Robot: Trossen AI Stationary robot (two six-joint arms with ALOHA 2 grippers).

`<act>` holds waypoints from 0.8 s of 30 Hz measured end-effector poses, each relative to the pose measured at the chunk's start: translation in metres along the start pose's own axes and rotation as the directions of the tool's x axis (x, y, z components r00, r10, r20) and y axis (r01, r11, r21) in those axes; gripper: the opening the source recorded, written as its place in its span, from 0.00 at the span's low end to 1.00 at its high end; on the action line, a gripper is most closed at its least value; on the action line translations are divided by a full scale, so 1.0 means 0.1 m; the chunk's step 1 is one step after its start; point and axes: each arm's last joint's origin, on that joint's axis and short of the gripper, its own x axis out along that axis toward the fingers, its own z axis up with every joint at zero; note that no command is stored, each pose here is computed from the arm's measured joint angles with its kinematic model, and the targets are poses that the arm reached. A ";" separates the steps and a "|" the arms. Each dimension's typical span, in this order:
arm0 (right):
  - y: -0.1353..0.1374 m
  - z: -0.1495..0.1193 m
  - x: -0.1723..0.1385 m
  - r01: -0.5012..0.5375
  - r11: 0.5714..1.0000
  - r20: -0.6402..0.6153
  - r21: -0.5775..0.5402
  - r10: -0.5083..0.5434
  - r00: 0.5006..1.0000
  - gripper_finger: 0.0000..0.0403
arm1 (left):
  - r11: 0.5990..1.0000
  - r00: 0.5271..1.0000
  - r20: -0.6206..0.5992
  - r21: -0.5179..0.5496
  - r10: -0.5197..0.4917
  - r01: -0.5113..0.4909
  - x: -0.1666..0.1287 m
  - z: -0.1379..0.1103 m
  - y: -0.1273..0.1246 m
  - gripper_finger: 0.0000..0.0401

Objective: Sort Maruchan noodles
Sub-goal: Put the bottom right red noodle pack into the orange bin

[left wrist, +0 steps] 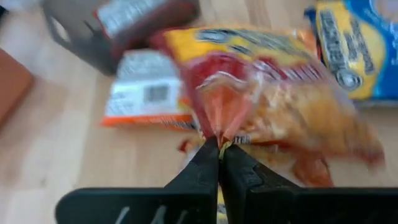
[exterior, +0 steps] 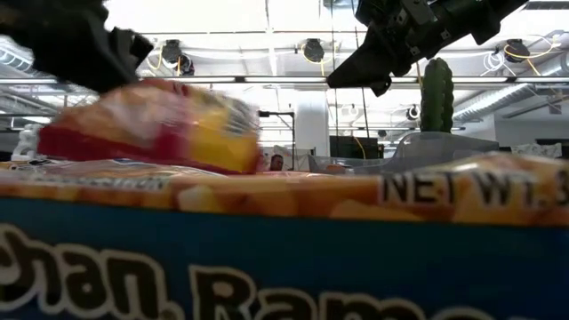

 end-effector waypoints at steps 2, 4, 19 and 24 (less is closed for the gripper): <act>0.00 0.00 0.00 0.000 1.000 0.000 -0.006 0.000 1.000 0.12 | 1.000 1.000 0.023 0.011 0.013 -0.014 -0.05 0.04 0.06 0.01; 0.00 0.00 0.00 0.000 1.000 0.000 -0.018 0.000 1.000 0.12 | 0.999 0.999 0.041 0.037 0.009 -0.011 -0.09 0.07 0.11 0.01; 0.00 0.01 0.00 0.017 1.000 0.011 -0.021 -0.017 1.000 0.12 | 0.982 0.977 0.112 0.035 0.181 -0.186 -0.13 0.25 0.72 0.00; -0.04 0.04 0.00 0.128 0.990 0.054 0.059 -0.131 0.990 0.12 | 0.959 0.944 0.174 -0.013 0.282 -0.284 -0.16 0.34 1.03 0.00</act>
